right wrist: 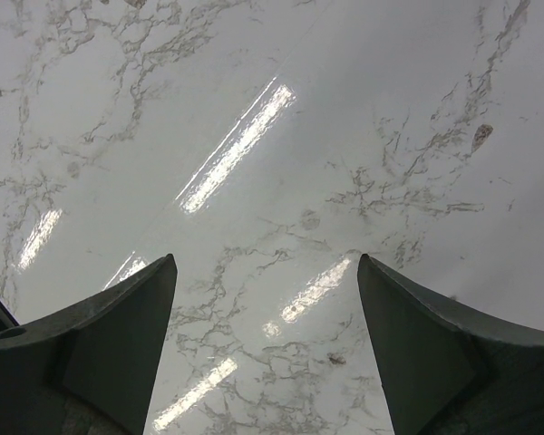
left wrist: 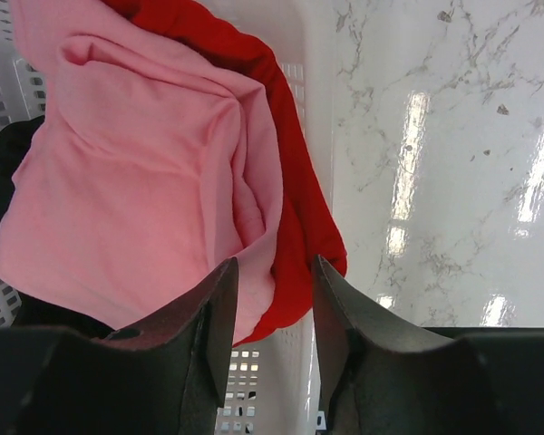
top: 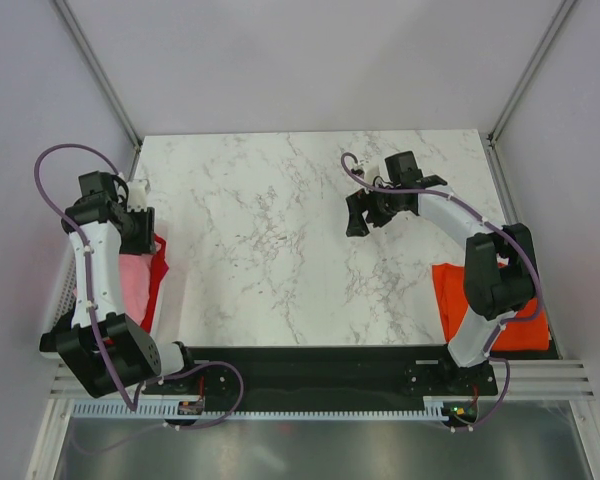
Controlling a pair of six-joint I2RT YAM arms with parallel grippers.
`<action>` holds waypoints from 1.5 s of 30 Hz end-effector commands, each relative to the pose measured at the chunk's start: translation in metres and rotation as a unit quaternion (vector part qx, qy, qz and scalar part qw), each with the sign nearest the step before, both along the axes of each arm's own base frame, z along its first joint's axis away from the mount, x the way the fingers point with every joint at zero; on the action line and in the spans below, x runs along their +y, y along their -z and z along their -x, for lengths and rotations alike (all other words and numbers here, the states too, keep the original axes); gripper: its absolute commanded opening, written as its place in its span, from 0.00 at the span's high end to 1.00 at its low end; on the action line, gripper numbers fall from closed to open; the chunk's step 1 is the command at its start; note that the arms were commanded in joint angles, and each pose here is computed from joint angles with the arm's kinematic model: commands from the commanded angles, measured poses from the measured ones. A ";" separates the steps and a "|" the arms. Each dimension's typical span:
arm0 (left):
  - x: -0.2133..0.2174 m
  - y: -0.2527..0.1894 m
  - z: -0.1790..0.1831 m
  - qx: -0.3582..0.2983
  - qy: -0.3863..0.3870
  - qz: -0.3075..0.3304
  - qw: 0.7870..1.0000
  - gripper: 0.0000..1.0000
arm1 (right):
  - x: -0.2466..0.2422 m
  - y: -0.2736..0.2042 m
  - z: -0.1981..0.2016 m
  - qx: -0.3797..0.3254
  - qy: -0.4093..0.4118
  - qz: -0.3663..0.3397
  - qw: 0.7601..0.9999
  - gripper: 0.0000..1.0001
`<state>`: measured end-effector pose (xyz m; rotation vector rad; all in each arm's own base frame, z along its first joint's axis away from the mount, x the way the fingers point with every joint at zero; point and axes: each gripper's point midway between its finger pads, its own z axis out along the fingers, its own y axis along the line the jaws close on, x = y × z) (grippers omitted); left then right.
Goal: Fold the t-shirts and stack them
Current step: Grab the tshirt from the pile
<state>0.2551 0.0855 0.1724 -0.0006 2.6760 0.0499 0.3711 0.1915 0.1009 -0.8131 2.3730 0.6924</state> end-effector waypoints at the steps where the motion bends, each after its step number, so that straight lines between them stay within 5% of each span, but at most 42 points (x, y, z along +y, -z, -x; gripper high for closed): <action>1: 0.013 -0.016 -0.010 -0.031 0.007 -0.033 0.999 0.54 | 0.005 -0.006 0.004 -0.013 -0.020 -0.014 1.000 0.11; 17: 0.025 -0.016 -0.015 -0.042 -0.010 -0.051 0.998 0.54 | 0.008 -0.002 0.010 0.003 -0.021 -0.024 0.999 0.11; 31: 0.010 0.016 -0.006 0.007 -0.001 -0.002 1.000 0.60 | 0.006 0.000 0.010 0.000 -0.023 -0.017 1.000 0.10; 37: 0.007 0.006 -0.014 -0.009 0.002 0.009 1.000 0.96 | 0.005 -0.003 0.009 -0.007 -0.022 -0.015 1.000 0.10; 45: 0.009 -0.075 -0.051 -0.119 0.005 0.002 0.993 0.98 | -0.004 -0.082 -0.032 -0.168 -0.018 0.010 0.986 0.06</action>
